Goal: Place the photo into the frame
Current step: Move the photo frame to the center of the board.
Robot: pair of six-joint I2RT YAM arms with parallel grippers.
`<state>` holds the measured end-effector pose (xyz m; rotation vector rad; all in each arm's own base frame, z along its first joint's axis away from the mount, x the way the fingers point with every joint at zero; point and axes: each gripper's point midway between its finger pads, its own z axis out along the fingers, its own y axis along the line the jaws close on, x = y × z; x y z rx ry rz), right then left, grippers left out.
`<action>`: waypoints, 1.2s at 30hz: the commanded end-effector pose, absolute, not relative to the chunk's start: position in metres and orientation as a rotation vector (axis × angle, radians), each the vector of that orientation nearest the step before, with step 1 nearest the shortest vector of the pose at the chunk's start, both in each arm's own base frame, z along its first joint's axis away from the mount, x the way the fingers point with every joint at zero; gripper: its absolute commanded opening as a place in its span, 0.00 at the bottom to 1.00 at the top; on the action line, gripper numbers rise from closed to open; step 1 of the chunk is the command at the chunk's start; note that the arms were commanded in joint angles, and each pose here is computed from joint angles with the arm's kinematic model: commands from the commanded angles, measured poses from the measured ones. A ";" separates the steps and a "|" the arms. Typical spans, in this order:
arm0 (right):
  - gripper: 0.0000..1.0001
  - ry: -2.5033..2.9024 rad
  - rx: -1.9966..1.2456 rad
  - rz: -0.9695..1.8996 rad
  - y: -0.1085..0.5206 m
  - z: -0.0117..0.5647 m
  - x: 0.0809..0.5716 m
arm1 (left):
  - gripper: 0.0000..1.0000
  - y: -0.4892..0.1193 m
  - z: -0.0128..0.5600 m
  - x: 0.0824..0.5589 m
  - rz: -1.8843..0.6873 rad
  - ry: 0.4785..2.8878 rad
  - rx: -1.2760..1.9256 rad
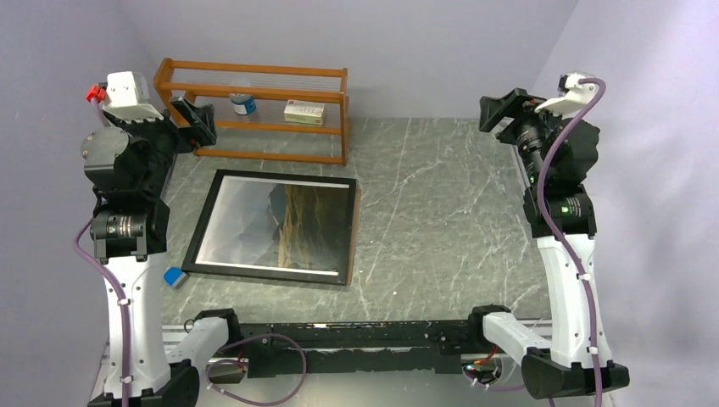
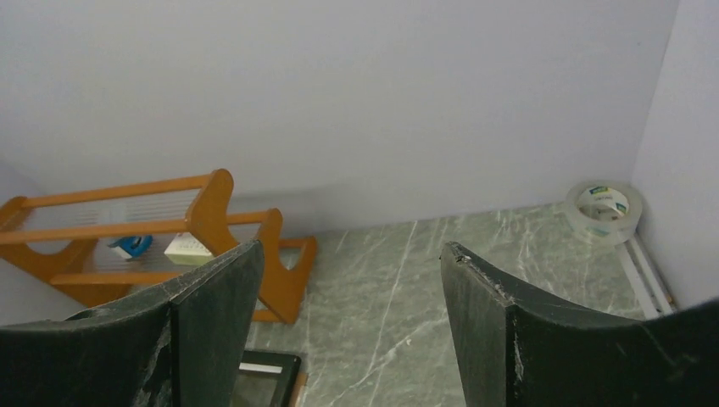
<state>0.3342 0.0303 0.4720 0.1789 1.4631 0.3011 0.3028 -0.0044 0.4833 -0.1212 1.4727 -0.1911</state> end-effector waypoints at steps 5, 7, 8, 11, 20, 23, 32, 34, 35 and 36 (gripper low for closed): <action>0.84 1.451 0.153 0.373 0.042 0.474 0.340 | 0.94 -0.009 0.489 0.311 -0.232 1.441 -0.121; 0.84 1.465 0.149 0.389 0.046 0.470 0.343 | 0.94 -0.009 0.488 0.312 -0.233 1.444 -0.120; 0.84 1.474 0.144 0.402 0.048 0.467 0.345 | 0.94 -0.009 0.487 0.312 -0.234 1.446 -0.121; 0.84 1.509 0.133 0.448 0.060 0.452 0.351 | 0.94 -0.009 0.483 0.314 -0.236 1.454 -0.124; 0.83 1.765 0.082 0.576 0.143 0.351 0.365 | 0.94 -0.004 0.455 0.315 -0.229 1.542 -0.191; 0.83 1.893 0.057 0.621 0.178 0.302 0.364 | 0.94 -0.002 0.437 0.311 -0.226 1.590 -0.226; 0.92 2.180 -0.088 0.521 0.246 0.185 0.343 | 0.94 -0.002 0.382 0.291 -0.242 1.733 -0.319; 0.92 2.213 -0.119 0.505 0.255 0.170 0.340 | 0.94 -0.002 0.373 0.288 -0.246 1.755 -0.334; 0.92 2.227 -0.130 0.493 0.258 0.163 0.339 | 0.94 -0.002 0.369 0.287 -0.245 1.765 -0.342; 0.92 2.241 -0.139 0.481 0.260 0.157 0.338 | 0.94 -0.001 0.366 0.286 -0.244 1.772 -0.351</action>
